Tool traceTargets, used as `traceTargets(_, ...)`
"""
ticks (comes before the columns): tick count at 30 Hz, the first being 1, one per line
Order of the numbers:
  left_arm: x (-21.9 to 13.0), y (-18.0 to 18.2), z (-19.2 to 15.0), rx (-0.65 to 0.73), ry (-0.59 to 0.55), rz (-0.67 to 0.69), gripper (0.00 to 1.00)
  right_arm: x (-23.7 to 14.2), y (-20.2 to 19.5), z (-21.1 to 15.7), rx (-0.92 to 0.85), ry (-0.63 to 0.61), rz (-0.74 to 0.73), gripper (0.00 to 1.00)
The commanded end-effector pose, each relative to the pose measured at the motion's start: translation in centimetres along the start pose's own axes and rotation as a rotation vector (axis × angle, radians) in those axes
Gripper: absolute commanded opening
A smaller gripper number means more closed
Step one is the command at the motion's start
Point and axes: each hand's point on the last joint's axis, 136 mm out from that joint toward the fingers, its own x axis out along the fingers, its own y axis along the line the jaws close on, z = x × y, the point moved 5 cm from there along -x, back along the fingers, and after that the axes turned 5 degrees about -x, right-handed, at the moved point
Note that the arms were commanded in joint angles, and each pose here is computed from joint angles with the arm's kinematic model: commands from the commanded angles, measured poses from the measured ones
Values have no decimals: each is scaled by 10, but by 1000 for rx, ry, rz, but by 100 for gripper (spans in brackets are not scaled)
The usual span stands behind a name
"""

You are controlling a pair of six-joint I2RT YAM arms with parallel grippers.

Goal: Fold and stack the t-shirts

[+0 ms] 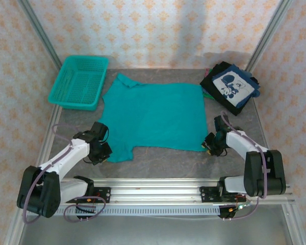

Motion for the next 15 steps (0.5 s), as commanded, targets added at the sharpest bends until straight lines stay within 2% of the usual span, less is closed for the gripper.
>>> traceTargets(1, -14, 6, 3, -5, -31, 22, 0, 7, 3, 11, 14, -41, -10, 14)
traceTargets(3, -22, 6, 2, -5, -42, 12, 0, 0, 3, 12, 10, -58, -16, 4)
traceTargets(6, -34, 8, 1, -9, -63, -1, 0, -17, -1, 10, -7, -96, -40, 0)
traceTargets(15, -61, 14, -11, -26, -72, -77, 0, -49, -17, -13, 0, -115, -46, 0)
